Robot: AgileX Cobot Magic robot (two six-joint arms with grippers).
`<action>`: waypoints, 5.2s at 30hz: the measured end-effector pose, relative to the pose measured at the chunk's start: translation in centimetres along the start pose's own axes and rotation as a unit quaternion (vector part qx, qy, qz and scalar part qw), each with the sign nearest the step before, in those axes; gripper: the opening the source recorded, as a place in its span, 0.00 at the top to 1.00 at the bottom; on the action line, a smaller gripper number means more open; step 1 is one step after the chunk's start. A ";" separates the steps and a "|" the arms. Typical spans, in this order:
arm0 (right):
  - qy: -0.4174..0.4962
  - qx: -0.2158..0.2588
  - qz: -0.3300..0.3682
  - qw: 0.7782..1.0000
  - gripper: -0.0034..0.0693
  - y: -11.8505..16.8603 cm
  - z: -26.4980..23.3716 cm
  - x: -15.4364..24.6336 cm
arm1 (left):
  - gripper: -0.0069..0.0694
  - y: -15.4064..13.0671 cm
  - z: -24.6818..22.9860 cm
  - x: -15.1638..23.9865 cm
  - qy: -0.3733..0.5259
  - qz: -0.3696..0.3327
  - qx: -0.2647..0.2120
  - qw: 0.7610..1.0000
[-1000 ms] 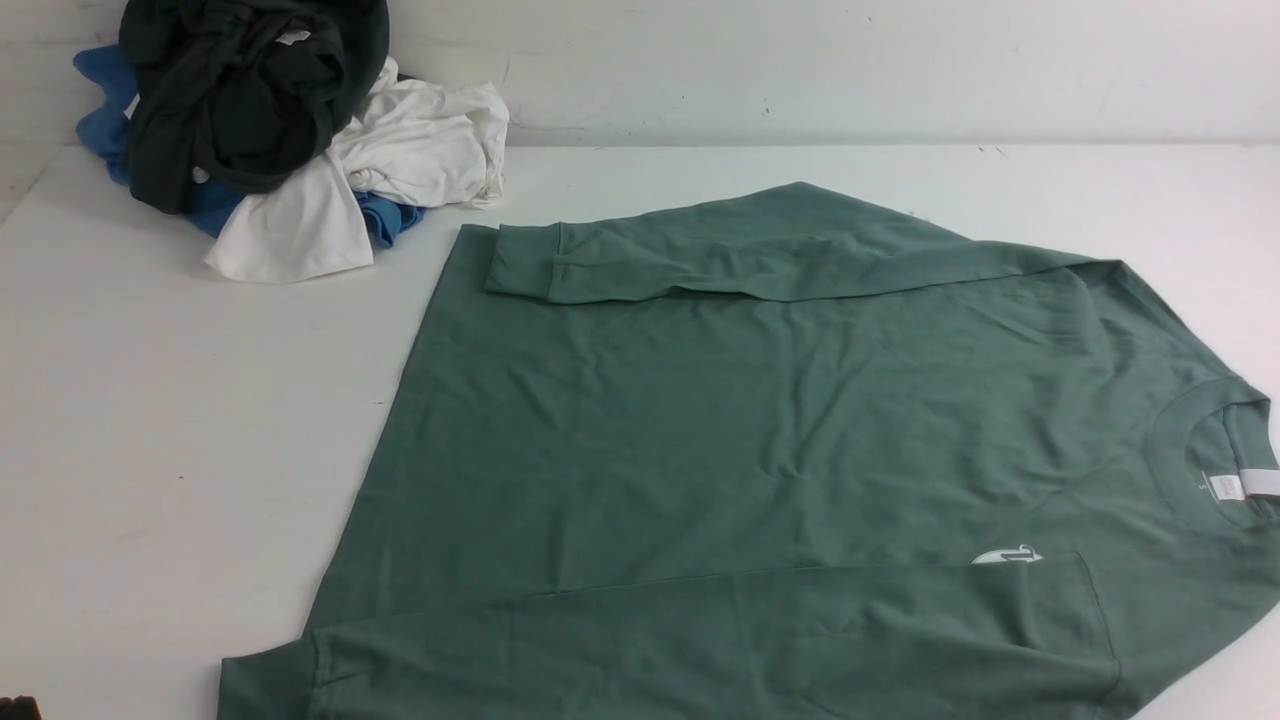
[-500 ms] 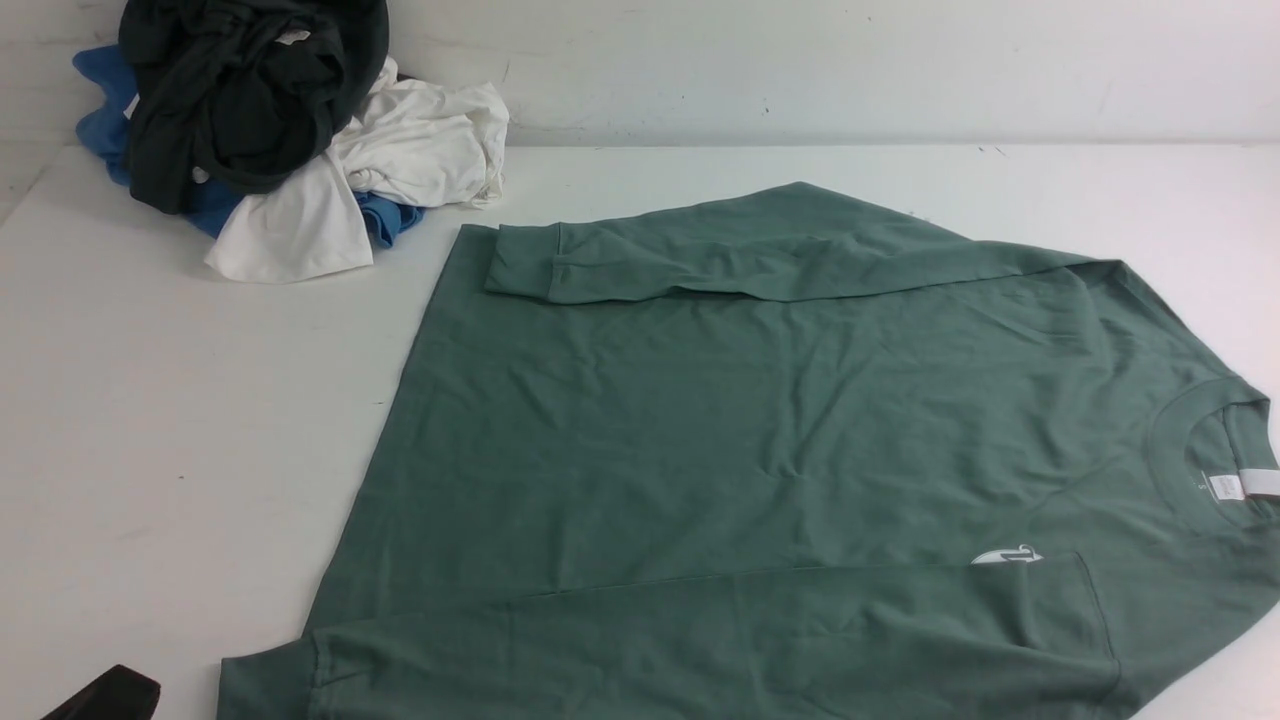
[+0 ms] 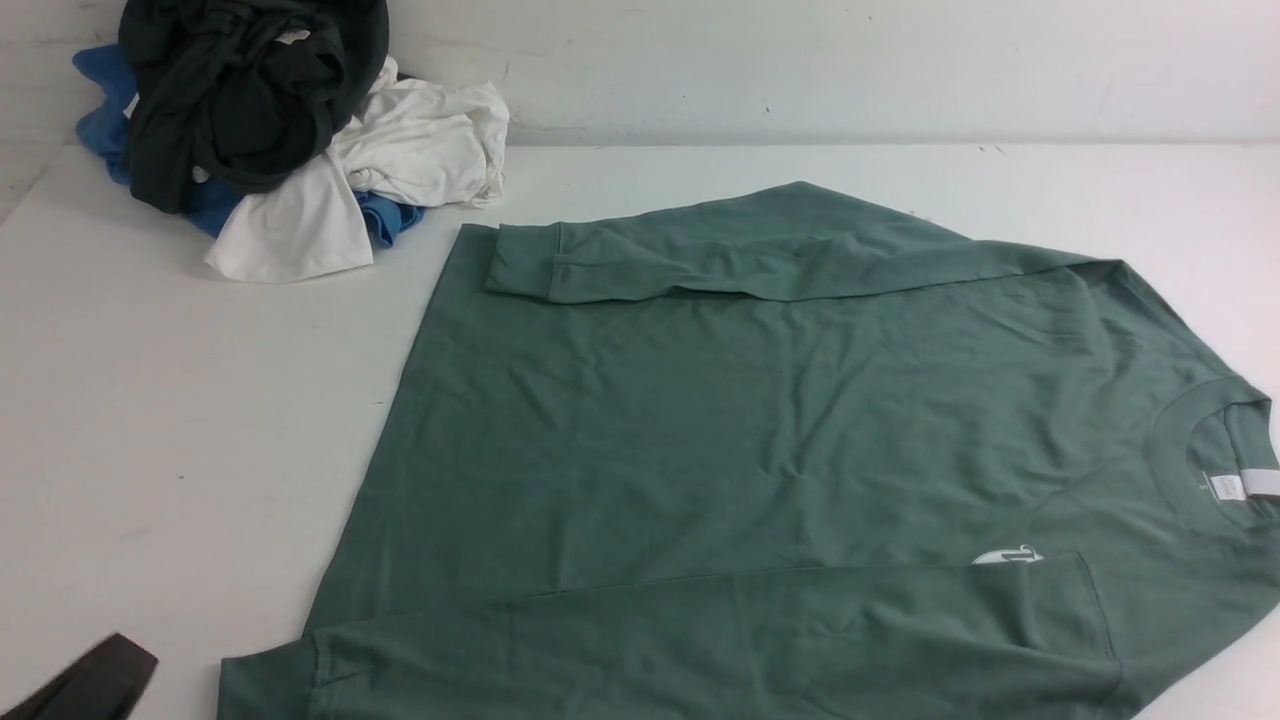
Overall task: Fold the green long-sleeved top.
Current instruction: Use the left arm to clamp the cuff closest to it, then use the left arm to drag and place the cuff at the centered position on the left edge of the fabric
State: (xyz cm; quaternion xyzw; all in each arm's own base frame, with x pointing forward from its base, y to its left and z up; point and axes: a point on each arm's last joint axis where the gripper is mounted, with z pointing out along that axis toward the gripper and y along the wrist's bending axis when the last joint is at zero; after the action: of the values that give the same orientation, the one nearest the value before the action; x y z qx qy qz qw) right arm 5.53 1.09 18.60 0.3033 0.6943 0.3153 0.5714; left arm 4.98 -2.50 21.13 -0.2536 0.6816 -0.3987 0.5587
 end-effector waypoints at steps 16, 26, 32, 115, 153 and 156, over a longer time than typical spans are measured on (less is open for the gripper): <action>0.082 -0.003 -0.414 0.907 0.97 13.4 1.2 -10.2 | 0.91 -8.9 7.8 -9.1 0.398 0.400 -0.166 0.809; 0.417 0.006 -0.479 0.773 0.97 14.8 6.1 -7.7 | 0.81 -5.2 14.9 -7.1 0.542 0.377 -0.276 0.699; 0.460 0.008 -0.482 0.746 0.97 15.1 7.1 -6.7 | 0.50 -3.0 17.4 -5.9 0.560 0.362 -0.294 0.685; 0.512 0.176 -0.389 0.746 0.43 4.4 24.0 -0.5 | 0.89 -6.2 21.7 -5.3 0.531 0.390 -0.229 0.717; 0.487 0.227 -0.466 0.703 0.96 7.6 22.9 -2.4 | 0.89 -9.1 23.0 -7.3 0.482 0.422 -0.194 0.743; 0.481 0.238 -0.471 0.700 0.96 7.8 22.4 -3.0 | 0.89 -10.5 23.7 -8.3 0.460 0.430 -0.184 0.755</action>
State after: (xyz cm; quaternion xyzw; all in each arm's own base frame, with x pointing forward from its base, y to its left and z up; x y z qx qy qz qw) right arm 28.55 5.61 23.25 -0.1304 0.9789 -0.0680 0.1420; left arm 28.82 -7.96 33.11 0.1827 0.9537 -0.0518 0.2331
